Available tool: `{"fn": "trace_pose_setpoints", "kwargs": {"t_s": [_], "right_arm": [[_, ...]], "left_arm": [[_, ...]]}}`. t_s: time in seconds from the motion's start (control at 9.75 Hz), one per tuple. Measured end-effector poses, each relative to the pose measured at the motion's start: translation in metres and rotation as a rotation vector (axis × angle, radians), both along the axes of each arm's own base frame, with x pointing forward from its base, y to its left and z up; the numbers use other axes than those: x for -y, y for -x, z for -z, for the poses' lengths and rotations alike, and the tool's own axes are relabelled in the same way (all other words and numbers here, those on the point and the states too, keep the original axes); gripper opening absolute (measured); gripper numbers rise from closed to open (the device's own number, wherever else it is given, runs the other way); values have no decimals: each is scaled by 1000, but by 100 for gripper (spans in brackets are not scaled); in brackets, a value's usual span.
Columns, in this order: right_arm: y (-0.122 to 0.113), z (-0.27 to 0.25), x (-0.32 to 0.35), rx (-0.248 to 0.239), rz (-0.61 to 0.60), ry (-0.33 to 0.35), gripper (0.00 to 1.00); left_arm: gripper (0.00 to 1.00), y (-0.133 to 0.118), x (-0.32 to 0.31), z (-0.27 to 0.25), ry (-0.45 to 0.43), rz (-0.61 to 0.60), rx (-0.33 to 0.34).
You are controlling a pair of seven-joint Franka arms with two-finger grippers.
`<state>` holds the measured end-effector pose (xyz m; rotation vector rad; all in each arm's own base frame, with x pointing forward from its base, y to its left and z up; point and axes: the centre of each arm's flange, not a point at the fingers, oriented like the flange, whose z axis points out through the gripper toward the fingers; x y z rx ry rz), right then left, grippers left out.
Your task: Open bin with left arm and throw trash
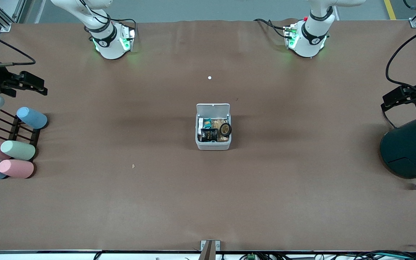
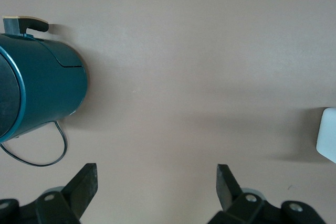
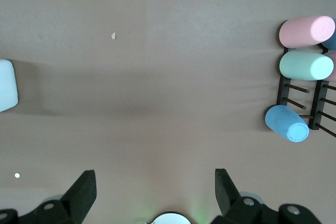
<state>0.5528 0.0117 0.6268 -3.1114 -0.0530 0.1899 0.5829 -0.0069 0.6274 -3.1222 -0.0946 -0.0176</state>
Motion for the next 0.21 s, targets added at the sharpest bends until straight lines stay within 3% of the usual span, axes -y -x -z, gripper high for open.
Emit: {"fn": "trace_pose_setpoints", "kwargs": {"t_s": [0.21], "right_arm": [[0, 0, 3, 1, 6, 3, 100]], "left_arm": [[100, 0, 0, 0, 0, 0, 0]]}}
